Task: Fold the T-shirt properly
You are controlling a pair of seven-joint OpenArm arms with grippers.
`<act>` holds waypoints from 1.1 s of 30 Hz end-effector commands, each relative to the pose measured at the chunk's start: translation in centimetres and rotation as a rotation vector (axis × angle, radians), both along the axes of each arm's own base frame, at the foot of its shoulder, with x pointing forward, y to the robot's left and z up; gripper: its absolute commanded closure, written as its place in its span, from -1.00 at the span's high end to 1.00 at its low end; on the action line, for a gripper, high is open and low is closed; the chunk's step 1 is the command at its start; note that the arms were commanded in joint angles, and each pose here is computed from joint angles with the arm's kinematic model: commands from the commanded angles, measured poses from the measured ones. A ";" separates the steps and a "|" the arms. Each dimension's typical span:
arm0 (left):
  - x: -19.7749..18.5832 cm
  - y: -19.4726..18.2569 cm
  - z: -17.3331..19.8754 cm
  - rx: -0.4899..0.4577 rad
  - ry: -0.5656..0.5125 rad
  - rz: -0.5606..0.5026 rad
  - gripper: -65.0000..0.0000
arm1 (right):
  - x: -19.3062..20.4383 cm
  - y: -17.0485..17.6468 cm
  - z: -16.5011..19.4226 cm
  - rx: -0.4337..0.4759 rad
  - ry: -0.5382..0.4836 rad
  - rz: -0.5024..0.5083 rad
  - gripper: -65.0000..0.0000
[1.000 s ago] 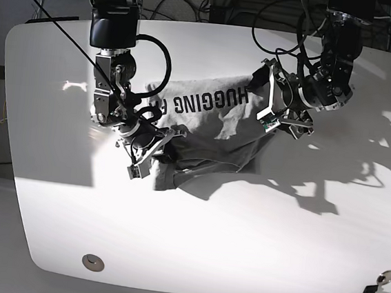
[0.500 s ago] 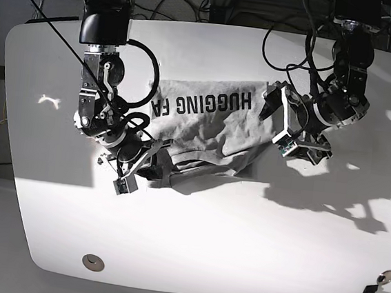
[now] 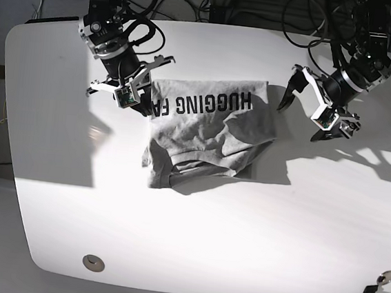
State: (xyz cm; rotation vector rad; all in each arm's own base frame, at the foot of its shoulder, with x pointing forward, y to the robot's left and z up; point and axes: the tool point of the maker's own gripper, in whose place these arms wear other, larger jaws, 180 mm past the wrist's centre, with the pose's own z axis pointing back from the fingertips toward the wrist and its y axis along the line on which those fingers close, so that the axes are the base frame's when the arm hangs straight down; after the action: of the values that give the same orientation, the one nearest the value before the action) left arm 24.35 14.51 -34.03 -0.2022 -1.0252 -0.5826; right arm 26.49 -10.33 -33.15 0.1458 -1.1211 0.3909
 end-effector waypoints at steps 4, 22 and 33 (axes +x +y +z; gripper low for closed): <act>-2.3 -0.2 2.3 -0.164 -0.149 0.073 0.72 | -3.8 -2.6 0.8 0.085 -0.098 -0.139 -0.94; -20.5 0.7 -0.5 -0.317 0.098 0.359 0.72 | -22.1 -3.1 -4.8 0.084 0.303 -0.236 -0.94; -28.3 1.7 -9.0 -0.314 0.382 0.492 0.72 | -32.3 -3.6 -13.6 0.093 0.629 -0.316 -0.94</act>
State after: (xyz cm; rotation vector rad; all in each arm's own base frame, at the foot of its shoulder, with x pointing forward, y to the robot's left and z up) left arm -3.99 16.17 -43.60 -0.3021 -0.7292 0.0644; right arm -5.64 -13.76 -46.11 0.1542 -0.5153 0.0191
